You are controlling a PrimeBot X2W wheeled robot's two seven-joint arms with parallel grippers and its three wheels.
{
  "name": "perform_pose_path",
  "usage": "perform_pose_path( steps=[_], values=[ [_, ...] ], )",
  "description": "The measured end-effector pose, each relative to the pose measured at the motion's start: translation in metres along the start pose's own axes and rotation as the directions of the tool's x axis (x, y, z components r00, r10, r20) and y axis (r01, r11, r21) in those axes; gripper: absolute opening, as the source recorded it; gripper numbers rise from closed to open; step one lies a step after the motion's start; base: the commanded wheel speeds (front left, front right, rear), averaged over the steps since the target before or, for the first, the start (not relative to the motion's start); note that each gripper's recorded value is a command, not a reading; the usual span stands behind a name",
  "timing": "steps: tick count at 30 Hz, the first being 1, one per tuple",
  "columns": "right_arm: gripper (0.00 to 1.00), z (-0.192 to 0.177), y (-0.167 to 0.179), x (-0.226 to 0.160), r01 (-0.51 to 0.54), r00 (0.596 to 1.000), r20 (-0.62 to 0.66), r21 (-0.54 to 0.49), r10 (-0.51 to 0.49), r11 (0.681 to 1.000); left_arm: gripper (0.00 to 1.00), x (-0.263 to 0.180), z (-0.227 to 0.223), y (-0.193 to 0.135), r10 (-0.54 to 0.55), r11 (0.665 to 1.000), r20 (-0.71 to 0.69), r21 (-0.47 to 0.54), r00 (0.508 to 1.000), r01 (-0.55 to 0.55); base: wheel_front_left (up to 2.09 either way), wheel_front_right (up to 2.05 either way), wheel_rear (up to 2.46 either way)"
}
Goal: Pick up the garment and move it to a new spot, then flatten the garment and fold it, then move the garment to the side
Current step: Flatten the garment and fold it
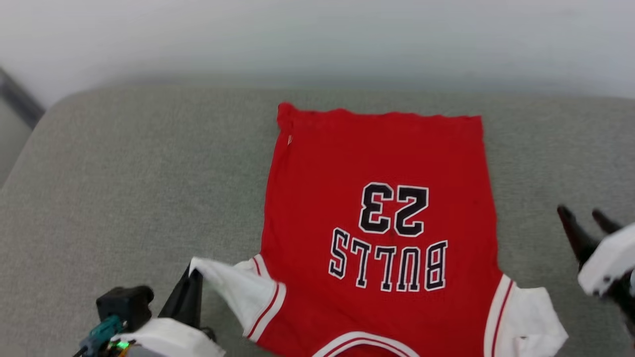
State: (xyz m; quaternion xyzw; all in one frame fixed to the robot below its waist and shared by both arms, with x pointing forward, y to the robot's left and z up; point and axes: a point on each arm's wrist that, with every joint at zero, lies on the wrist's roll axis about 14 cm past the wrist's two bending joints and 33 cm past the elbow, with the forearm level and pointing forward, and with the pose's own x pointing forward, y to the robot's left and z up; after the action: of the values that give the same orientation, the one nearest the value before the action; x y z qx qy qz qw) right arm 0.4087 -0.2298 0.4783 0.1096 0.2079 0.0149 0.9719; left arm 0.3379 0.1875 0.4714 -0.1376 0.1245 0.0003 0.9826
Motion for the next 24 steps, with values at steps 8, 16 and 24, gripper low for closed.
perform_pose_path(
  steps=[8, 16, 24],
  values=[
    [1.0, 0.04, 0.008, 0.104, -0.034, 0.996, -0.081, -0.034, 0.032, 0.999, 0.0, 0.037, 0.024, -0.017, -0.051, 0.999, 0.102, -0.012, 0.993, 0.053, 0.0, 0.0, 0.0],
    [1.0, 0.038, 0.023, 0.193, -0.063, 0.959, -0.282, -0.094, 0.034, 0.994, 0.0, 0.065, 0.017, -0.017, -0.058, 0.998, 0.114, -0.032, 0.992, 0.063, 0.0, 0.0, 0.0],
    [1.0, -0.023, 0.043, 0.256, -0.086, 0.859, -0.511, -0.088, 0.03, 0.992, 0.0, 0.088, -0.008, 0.003, -0.024, 1.0, 0.064, -0.014, 0.998, 0.025, 0.0, 0.0, 0.0]
  ],
)
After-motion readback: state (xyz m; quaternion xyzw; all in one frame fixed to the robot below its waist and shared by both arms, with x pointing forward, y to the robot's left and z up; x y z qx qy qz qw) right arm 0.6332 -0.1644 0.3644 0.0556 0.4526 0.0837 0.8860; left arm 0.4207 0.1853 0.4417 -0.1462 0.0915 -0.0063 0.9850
